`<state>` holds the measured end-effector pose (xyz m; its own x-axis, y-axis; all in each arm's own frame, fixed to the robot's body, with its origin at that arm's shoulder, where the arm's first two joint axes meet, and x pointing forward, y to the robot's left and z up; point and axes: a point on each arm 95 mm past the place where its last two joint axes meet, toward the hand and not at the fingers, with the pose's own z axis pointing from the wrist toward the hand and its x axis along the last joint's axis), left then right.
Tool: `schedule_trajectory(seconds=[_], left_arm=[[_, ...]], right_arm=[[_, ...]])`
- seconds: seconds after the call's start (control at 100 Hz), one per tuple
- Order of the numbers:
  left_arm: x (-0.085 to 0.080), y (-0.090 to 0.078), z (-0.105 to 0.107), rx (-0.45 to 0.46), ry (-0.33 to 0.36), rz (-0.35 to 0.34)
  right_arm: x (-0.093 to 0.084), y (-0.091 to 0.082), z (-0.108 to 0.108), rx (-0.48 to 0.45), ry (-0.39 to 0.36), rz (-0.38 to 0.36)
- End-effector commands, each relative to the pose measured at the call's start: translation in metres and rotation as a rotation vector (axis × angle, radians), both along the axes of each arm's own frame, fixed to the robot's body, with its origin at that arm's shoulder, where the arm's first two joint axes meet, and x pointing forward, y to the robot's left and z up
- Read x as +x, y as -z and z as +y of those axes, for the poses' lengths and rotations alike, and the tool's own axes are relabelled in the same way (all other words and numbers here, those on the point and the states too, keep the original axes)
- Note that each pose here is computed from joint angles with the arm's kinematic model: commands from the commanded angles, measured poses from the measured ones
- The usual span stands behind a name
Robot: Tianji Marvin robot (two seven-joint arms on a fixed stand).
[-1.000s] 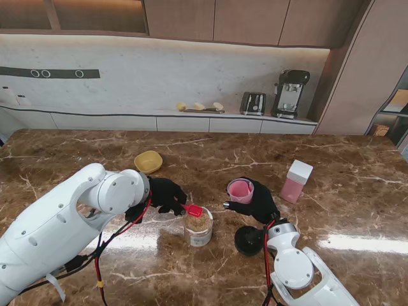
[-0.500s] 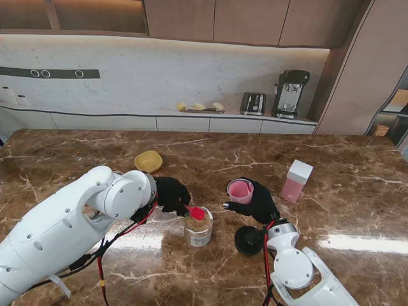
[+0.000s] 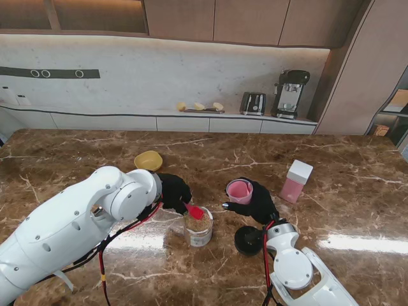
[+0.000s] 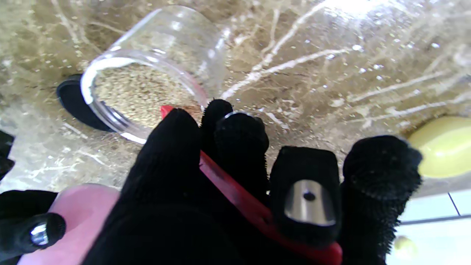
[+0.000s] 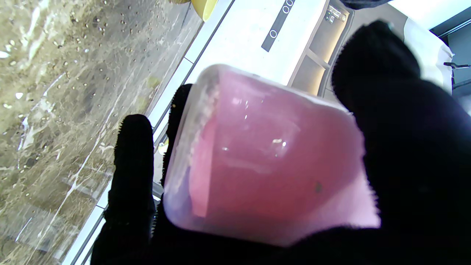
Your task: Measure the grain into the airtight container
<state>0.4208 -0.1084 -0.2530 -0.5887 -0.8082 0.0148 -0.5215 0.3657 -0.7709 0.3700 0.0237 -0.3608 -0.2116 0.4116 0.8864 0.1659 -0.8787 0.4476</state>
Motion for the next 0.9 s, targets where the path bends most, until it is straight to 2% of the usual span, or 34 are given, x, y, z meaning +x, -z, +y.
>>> schedule_trajectory(seconds=[0.0, 0.28, 0.5, 0.69, 0.89], left_arm=[[-0.004, 0.001, -0.001, -0.005, 0.013, -0.005], [-0.007, 0.006, -0.007, 0.027, 0.066, -0.073], [-0.012, 0.004, -0.017, 0.059, 0.121, -0.122], [-0.014, 0.006, -0.023, 0.079, 0.155, -0.139], [-0.014, 0.011, -0.027, 0.097, 0.178, -0.128]], right_arm=[[-0.003, 0.005, 0.002, 0.004, -0.009, 0.021], [-0.003, 0.005, 0.003, 0.007, -0.012, 0.022], [-0.003, 0.005, 0.002, 0.013, -0.01, 0.023], [-0.003, 0.005, 0.002, 0.018, -0.011, 0.022], [-0.003, 0.004, 0.002, 0.02, -0.009, 0.02]])
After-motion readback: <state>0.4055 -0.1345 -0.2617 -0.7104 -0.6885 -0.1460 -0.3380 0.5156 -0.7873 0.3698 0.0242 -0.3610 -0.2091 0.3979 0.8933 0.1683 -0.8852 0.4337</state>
